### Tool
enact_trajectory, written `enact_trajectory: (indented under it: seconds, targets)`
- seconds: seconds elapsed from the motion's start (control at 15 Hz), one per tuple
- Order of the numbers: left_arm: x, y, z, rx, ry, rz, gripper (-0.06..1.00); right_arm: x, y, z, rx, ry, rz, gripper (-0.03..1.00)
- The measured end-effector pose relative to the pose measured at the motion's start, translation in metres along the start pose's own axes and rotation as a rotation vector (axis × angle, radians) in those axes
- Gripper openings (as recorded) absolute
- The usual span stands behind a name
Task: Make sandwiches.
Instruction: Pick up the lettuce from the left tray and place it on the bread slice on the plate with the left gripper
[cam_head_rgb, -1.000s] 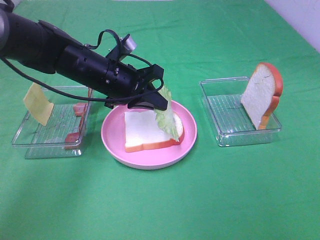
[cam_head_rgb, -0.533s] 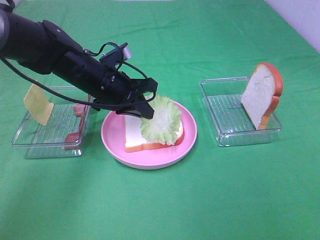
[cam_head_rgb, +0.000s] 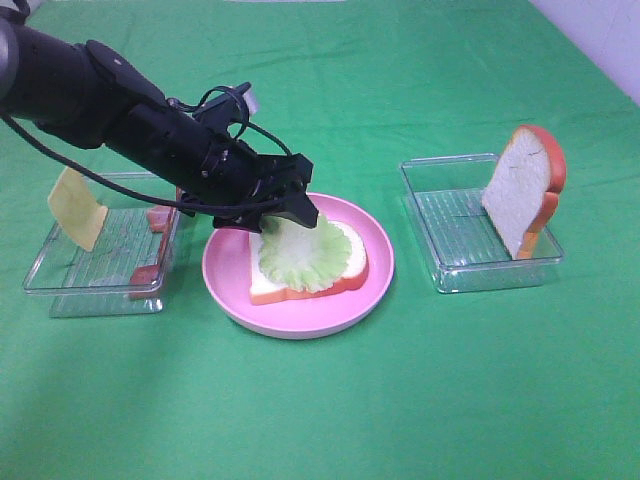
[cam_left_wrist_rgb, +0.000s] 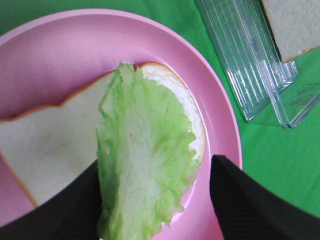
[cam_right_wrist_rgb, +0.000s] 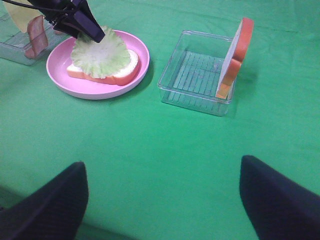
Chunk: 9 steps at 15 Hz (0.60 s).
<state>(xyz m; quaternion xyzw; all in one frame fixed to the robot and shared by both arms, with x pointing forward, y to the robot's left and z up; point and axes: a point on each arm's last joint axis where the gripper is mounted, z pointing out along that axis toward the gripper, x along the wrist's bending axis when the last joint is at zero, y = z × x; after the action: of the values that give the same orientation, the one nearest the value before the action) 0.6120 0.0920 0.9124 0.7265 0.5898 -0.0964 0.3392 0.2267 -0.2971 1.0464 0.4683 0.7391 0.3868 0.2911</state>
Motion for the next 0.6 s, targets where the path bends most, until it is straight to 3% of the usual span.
enact_trajectory:
  seconds: [0.13,0.4,0.6]
  targets:
    - [0.000,0.001,0.000,-0.006,0.004,0.000,0.59,0.000,0.000,0.000,0.000,0.000,0.001,0.76]
    - [0.001,0.003,-0.001,-0.028,0.022,0.036,0.87,0.000,0.000,0.000,0.000,0.000,0.001,0.76]
    - [-0.006,0.008,-0.013,-0.055,0.023,0.080,0.92,0.000,0.000,0.000,0.000,0.000,0.001,0.76]
